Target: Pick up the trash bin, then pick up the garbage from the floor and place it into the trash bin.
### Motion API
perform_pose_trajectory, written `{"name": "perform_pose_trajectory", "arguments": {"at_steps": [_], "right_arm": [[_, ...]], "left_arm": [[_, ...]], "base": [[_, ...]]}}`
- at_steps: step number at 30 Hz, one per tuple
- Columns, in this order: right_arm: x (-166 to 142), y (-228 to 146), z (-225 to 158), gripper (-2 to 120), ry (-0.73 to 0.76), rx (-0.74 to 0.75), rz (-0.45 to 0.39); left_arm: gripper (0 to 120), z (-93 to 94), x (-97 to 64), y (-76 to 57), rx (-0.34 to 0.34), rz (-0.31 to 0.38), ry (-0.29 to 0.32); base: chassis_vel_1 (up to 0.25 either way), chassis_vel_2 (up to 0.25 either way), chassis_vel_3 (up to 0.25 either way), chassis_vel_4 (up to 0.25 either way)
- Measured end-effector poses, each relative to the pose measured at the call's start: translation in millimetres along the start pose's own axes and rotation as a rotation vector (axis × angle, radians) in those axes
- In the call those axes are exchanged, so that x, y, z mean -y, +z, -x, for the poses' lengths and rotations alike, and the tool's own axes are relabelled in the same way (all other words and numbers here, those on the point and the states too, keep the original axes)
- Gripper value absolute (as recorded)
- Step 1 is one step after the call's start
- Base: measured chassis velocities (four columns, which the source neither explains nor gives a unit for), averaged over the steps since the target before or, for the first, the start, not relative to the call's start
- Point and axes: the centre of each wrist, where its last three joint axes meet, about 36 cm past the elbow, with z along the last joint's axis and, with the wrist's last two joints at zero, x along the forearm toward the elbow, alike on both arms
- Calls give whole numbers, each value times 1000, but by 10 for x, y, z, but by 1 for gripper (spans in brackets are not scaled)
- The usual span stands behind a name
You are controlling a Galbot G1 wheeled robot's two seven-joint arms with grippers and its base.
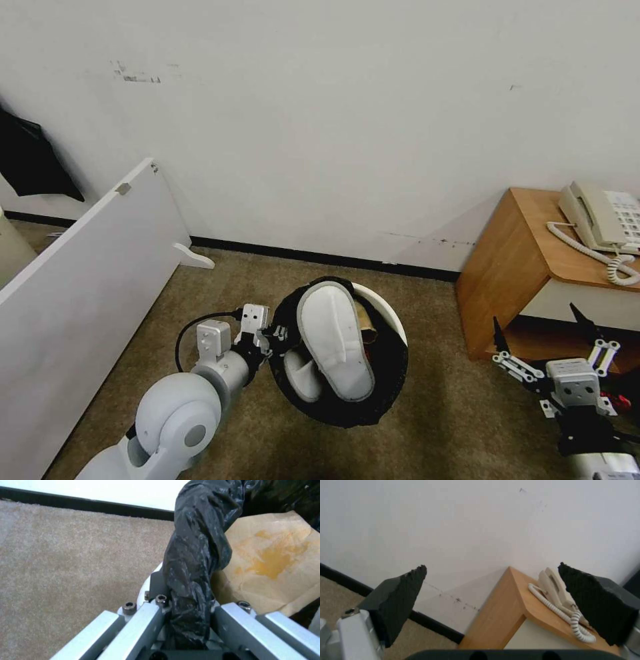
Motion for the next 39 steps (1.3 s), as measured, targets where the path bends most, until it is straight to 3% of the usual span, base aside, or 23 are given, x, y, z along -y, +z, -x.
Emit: {"name": "perform_pose_trajectory", "arguments": {"at_steps": [26,39], "right_arm": [[15,-47,26,100,19,22,40],[33,50,43,100,36,-2,61]], "left_arm": [[1,-12,67,96,-17,-16,0],[1,107,17,123,-27,-18,-10]], "base": [[0,0,0,0],[0,0,0,0]]}}
